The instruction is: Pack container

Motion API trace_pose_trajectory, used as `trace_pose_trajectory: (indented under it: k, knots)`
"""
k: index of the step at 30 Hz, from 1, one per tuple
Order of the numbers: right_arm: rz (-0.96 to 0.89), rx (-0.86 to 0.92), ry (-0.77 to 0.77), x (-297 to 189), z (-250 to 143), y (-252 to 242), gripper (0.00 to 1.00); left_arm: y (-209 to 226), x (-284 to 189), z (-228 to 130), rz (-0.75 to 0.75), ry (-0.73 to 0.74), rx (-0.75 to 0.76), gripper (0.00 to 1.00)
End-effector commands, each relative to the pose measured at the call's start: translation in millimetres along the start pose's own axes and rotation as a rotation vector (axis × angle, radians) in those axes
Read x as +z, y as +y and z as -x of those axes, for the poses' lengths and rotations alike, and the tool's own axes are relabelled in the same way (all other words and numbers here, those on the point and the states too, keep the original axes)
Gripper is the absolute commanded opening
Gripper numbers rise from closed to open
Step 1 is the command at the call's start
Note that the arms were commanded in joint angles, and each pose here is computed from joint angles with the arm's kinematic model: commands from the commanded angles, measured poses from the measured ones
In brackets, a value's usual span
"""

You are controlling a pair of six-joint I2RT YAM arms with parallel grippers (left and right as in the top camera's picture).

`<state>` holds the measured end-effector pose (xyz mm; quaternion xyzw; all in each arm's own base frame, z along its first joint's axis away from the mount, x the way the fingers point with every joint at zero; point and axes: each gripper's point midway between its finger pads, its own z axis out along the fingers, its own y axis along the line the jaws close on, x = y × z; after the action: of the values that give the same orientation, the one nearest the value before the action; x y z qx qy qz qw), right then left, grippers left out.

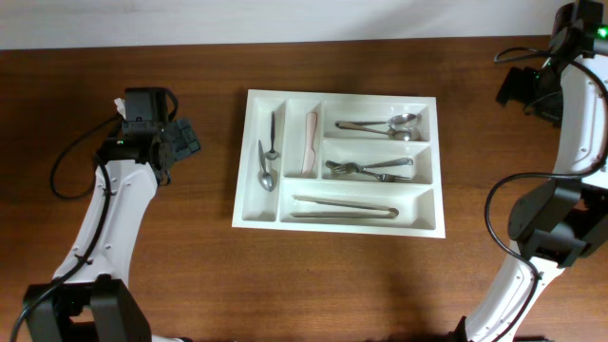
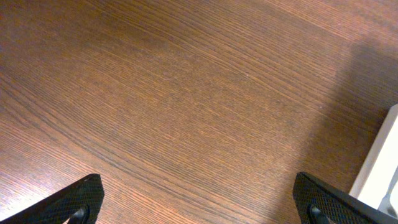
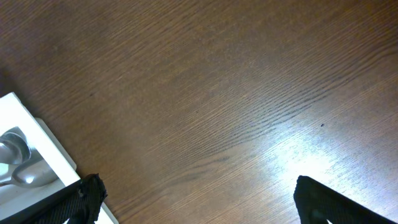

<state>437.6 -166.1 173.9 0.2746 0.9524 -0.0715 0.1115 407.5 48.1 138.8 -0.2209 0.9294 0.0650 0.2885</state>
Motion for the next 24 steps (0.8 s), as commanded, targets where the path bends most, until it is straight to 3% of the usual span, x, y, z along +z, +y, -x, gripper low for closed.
trace_pose_trajectory:
  k: [1,6,11,17,24]
  knots:
    - [-0.016,-0.007,0.004,2.7,-0.9,-0.1,0.99,-2.5,-30.5,18.5,-0.044,-0.078,-0.004,0.99]
    - [-0.016,-0.007,0.004,2.7,-1.0,-0.1,0.99,1.7,-72.8,36.1,-0.085,-0.182,-0.031,0.99]
    - [-0.016,-0.007,0.004,2.7,-0.9,-0.1,0.99,29.8,-153.6,44.2,-0.091,-0.342,-0.076,0.99]
    - [-0.016,-0.007,0.004,2.7,-0.9,-0.1,0.99,56.8,-235.5,43.8,-0.072,-0.573,0.118,0.99]
    - [-0.016,-0.007,0.004,2.7,-0.9,-0.1,0.99,62.8,-241.3,8.6,-0.15,-0.708,0.111,0.99]
